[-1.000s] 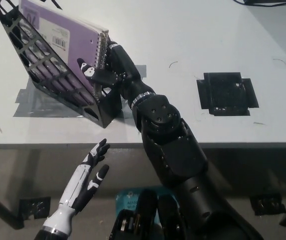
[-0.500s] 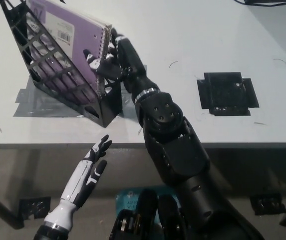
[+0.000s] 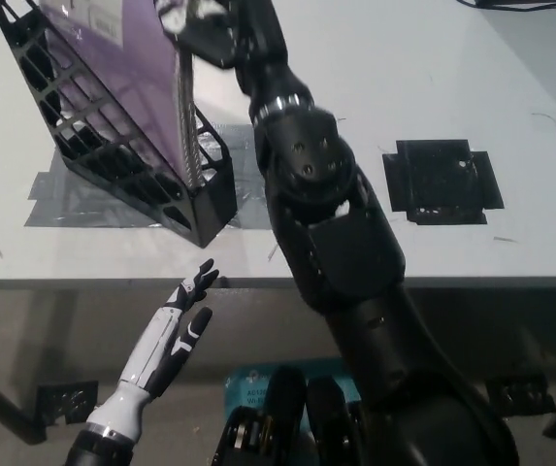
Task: A shelf with a book inside it is placed on the center of the desk infront of the robot. The robot uses its right hand to grab the book, take it out and hand it to a person.
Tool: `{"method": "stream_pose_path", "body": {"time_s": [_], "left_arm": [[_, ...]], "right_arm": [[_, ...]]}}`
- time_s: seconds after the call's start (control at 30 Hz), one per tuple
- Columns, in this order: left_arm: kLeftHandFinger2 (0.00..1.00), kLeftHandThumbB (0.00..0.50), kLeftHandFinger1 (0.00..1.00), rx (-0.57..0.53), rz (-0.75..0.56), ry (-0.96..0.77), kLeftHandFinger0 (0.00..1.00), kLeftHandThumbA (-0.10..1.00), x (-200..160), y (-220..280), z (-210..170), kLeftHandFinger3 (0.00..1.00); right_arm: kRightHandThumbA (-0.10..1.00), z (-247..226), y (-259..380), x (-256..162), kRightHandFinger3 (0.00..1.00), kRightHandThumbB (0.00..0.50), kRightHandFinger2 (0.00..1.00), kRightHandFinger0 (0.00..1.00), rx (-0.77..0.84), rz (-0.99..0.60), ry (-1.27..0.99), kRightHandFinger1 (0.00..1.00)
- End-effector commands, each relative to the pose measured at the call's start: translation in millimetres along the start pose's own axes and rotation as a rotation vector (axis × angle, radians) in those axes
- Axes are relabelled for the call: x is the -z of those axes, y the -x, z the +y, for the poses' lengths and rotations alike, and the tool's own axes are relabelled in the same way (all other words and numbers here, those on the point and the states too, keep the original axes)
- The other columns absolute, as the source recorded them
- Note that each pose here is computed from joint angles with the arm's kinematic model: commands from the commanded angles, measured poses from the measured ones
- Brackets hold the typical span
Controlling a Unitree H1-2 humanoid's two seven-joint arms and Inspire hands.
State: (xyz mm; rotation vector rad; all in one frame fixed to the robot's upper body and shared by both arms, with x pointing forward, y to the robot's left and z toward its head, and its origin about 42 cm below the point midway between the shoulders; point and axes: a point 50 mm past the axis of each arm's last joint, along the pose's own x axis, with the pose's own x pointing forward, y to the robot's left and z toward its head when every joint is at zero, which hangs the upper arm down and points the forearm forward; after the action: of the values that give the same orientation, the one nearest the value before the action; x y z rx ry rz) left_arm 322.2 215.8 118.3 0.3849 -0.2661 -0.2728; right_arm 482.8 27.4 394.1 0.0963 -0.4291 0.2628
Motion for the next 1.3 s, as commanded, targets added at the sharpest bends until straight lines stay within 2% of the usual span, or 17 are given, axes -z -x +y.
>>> {"method": "stream_pose_path", "body": {"time_s": [0.0,0.1,0.27,0.33,0.37,0.4,0.5,0.53,0.63,0.67,0.73,0.83,0.93,1.03,1.1,1.2,1.27], "left_arm": [[1.0,0.264,1.0,-0.001,-0.053,-0.017,1.0,1.0,-11.6,-7.8,5.7,1.0],[1.0,0.252,1.0,0.0,-0.063,-0.009,1.0,1.0,-12.0,-10.0,6.4,1.0],[1.0,0.26,1.0,-0.001,-0.061,0.001,1.0,1.0,-11.3,-9.5,6.4,1.0],[1.0,0.264,1.0,0.002,-0.062,-0.004,1.0,1.0,-11.2,-9.7,6.7,1.0],[1.0,0.265,1.0,0.002,-0.062,-0.004,1.0,1.0,-11.2,-9.7,6.7,1.0],[1.0,0.266,1.0,0.001,-0.063,-0.005,1.0,1.0,-11.0,-9.5,6.8,1.0],[1.0,0.265,1.0,0.001,-0.064,-0.003,1.0,1.0,-11.0,-9.1,7.0,1.0],[1.0,0.257,1.0,0.002,-0.064,-0.001,1.0,1.0,-10.8,-8.9,7.2,1.0],[1.0,0.244,1.0,0.001,-0.071,-0.015,1.0,1.0,-9.2,-7.9,7.8,1.0],[1.0,0.238,1.0,0.002,-0.071,-0.022,1.0,1.0,-9.2,-7.6,8.0,1.0],[1.0,0.231,1.0,0.003,-0.073,-0.035,1.0,1.0,-9.8,-7.6,8.5,1.0],[1.0,0.242,1.0,-0.001,-0.066,-0.025,1.0,1.0,-9.6,-6.7,8.5,1.0],[1.0,0.253,1.0,-0.012,-0.051,-0.007,1.0,1.0,-9.5,-4.4,6.2,1.0],[1.0,0.259,1.0,-0.015,-0.044,0.0,1.0,1.0,-9.1,-1.9,4.8,1.0],[1.0,0.265,1.0,-0.015,-0.034,-0.002,1.0,1.0,-8.2,1.0,4.5,1.0],[1.0,0.272,1.0,-0.019,-0.024,0.007,1.0,1.0,-6.7,5.6,2.9,1.0],[1.0,0.277,1.0,-0.02,-0.017,0.006,1.0,1.0,-5.7,8.0,2.7,1.0]], "right_arm": [[-0.1,17.1,-18.0,-71.9,0.6,0.123,0.63,0.0,0.01,-0.244,-0.109,0.21],[-0.1,10.3,-25.5,-86.3,0.8,0.112,0.79,0.0,0.011,-0.261,-0.185,0.34],[-0.1,1.3,-33.8,-101.3,0.82,0.105,0.8,0.0,0.03,-0.291,-0.304,0.36],[-0.1,-7.5,-38.8,-113.4,0.84,0.107,0.79,0.0,0.068,-0.293,-0.402,0.34],[-0.1,-7.5,-38.8,-113.4,0.83,0.104,0.78,0.0,0.068,-0.293,-0.402,0.32],[-0.1,-15.8,-41.2,-119.8,0.78,0.098,0.74,0.0,0.092,-0.287,-0.47,0.26],[-0.1,-37.4,-45.4,-130.3,0.75,0.077,0.72,0.0,0.155,-0.285,-0.584,0.21],[-0.1,-51.3,-46.4,-132.6,0.81,0.056,0.76,0.0,0.185,-0.28,-0.628,0.25],[-0.1,-73.5,-46.1,-132.7,0.95,0.046,0.78,0.0,0.226,-0.269,-0.687,0.28],[-0.1,-82.7,-45.2,-131.8,1.0,0.016,0.81,0.0,0.237,-0.272,-0.712,0.31],[-0.1,-100.6,-43.6,-130.7,1.0,0.006,0.82,0.0,0.255,-0.276,-0.766,0.35],[-0.1,-126.0,-40.8,-129.4,1.0,0.011,0.82,0.0,0.316,-0.26,-0.851,0.33],[-0.1,-146.8,-36.4,-125.8,1.0,0.008,0.74,0.0,0.35,-0.262,-0.931,0.26],[-0.1,-166.7,-29.3,-118.3,1.0,0.007,0.66,0.0,0.376,-0.248,-1.007,0.23],[-0.1,-181.6,-23.3,-106.0,1.0,0.042,0.6,0.0,0.4,-0.238,-1.069,0.21],[-0.1,-194.1,-14.8,-91.6,1.0,0.004,0.61,0.0,0.433,-0.21,-1.126,0.2],[-0.1,-203.8,-9.2,-81.5,1.0,0.001,0.59,0.0,0.458,-0.193,-1.156,0.17]]}}
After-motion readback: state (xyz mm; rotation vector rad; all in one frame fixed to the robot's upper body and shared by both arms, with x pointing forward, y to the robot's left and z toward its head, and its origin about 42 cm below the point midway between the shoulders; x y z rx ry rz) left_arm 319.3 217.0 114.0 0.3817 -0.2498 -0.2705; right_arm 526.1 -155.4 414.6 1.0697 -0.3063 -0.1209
